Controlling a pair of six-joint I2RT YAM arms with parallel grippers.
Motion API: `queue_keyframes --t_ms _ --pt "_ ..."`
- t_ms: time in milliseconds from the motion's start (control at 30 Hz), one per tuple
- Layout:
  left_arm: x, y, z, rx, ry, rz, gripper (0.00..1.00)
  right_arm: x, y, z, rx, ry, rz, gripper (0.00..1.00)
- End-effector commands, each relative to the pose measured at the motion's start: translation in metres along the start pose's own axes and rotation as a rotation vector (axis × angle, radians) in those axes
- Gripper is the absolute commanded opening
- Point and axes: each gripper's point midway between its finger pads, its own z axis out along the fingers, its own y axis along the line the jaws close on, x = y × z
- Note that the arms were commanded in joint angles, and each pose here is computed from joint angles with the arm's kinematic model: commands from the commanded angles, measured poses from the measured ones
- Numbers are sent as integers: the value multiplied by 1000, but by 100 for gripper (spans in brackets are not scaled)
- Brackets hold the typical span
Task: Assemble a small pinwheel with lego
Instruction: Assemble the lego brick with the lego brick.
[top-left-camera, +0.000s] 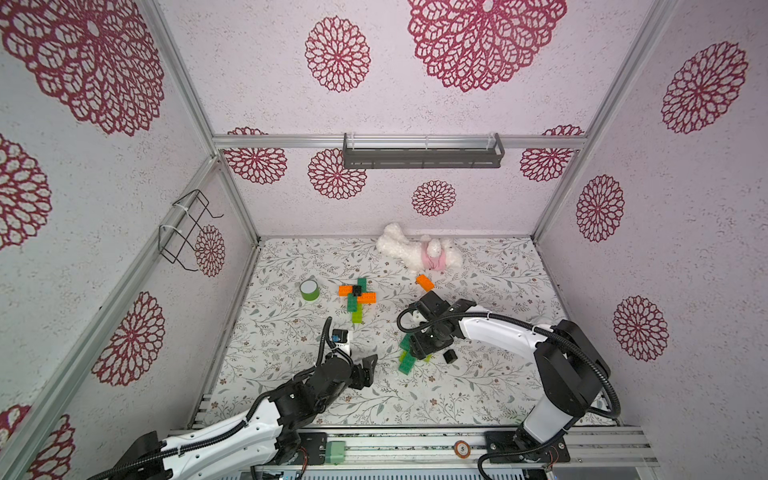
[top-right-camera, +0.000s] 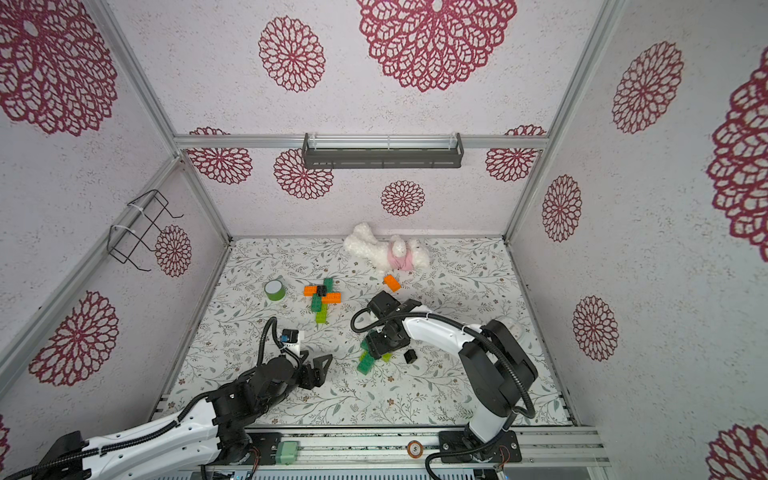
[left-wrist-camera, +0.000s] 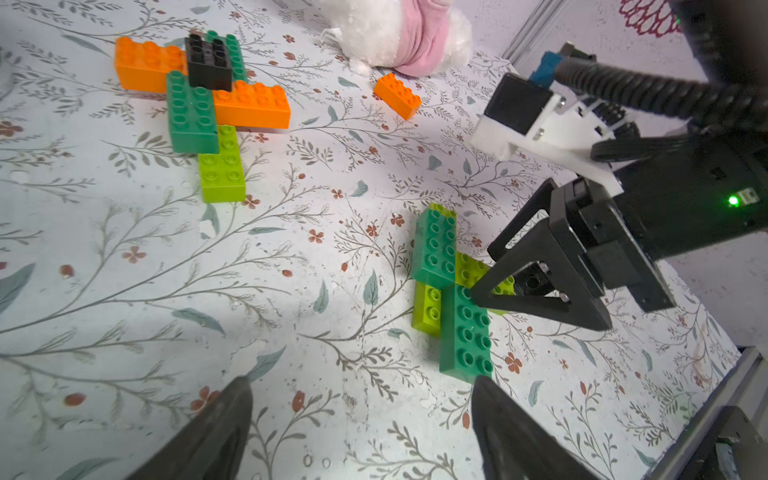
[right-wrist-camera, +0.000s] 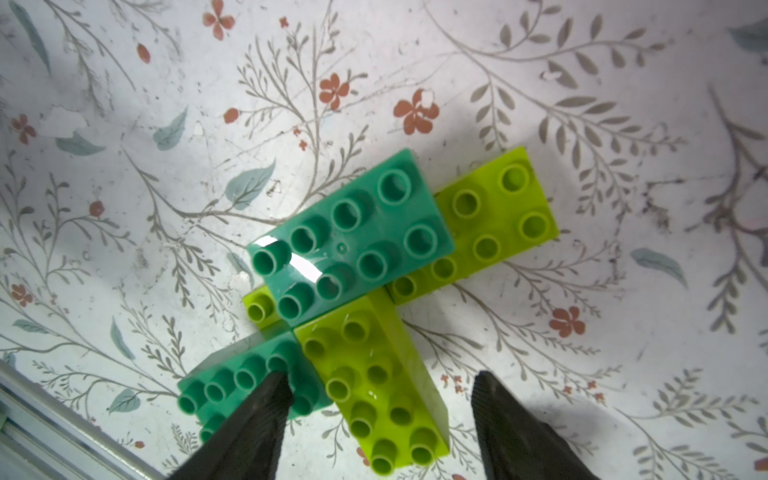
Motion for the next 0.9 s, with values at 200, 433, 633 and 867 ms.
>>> queue_keyframes --t_ms 200,433,633,867 --pt "-2 9 0 -17 53 -37 88 -22 16 -27 -60 -64 2 78" --pt "2 8 14 11 128 -87 83 -29 -9 -43 -45 -125 84 74" --pt "7 5 25 44 191 -129 61 -20 -43 -29 -19 -127 198 33" --pt "-5 -1 29 36 189 -85 78 -22 -51 -8 -7 -129 234 25"
